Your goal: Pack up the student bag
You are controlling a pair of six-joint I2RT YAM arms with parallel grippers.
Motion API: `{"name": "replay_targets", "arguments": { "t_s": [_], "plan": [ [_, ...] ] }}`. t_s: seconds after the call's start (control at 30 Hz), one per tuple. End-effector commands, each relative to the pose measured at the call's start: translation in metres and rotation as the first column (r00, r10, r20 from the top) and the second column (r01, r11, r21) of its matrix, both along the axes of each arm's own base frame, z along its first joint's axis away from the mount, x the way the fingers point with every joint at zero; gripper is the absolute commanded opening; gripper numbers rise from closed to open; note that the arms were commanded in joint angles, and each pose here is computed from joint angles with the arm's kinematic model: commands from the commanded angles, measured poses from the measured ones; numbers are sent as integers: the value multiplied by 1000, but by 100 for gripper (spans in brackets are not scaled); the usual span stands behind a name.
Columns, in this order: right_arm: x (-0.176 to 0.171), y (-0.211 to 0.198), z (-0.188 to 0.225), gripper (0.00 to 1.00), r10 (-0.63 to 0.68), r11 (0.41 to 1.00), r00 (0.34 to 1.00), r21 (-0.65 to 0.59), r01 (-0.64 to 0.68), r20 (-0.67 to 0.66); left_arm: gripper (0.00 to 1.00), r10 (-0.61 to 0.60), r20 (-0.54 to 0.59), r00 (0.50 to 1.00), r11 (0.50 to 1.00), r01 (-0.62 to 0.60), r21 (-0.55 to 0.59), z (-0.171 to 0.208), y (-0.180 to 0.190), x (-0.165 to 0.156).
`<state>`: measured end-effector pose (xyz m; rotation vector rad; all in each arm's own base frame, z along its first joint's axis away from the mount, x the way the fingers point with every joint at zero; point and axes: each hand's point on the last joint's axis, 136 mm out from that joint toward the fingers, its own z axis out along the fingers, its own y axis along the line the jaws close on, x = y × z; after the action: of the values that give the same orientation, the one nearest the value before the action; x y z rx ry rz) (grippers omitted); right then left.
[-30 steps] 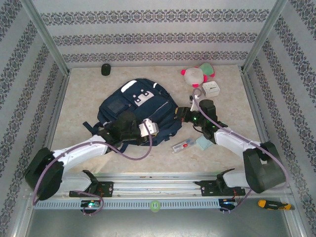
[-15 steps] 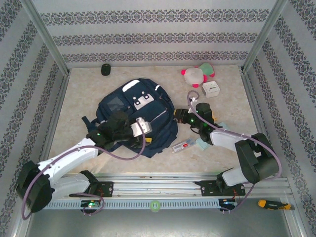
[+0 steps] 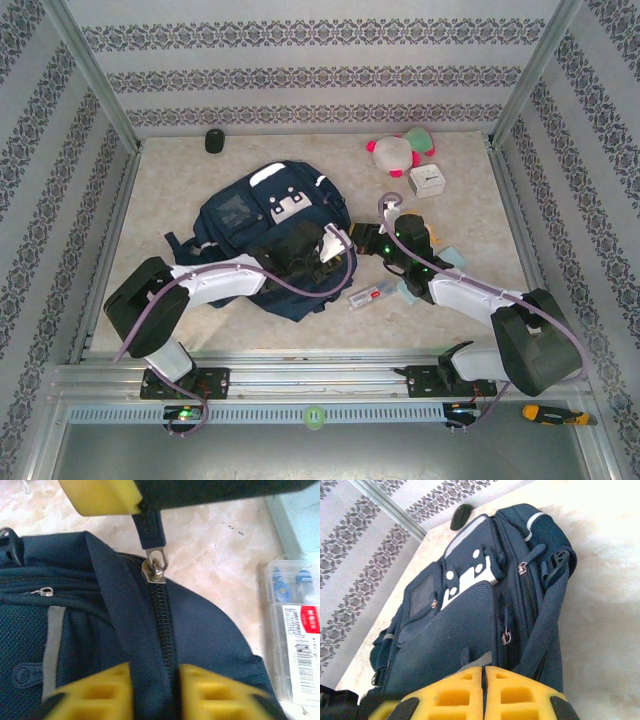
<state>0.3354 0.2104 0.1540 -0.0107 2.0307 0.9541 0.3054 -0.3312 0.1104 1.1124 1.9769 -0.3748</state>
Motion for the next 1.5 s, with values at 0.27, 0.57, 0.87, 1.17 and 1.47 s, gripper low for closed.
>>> {"name": "replay_targets", "arguments": {
  "t_s": [0.27,0.57,0.87,1.17,1.47],
  "plan": [
    [74,-40,9,0,-154,985,985,84,147,77,0,-363,219,906,911,394,-118,70,18,-80],
    [130,-53,-19,0,-232,967,972,120,225,42,0,-503,321,803,827,555,-92,98,34,-123],
    [96,-60,-7,33,-178,982,982,76,173,62,35,-443,220,869,894,446,43,62,48,-90],
    [6,-31,10,51,120,978,988,-183,-100,102,80,-196,88,977,978,188,92,55,108,-63],
    [-35,-11,17,51,229,952,962,-242,-188,150,91,-307,-106,946,912,324,253,-4,114,-81]
  ]
}}
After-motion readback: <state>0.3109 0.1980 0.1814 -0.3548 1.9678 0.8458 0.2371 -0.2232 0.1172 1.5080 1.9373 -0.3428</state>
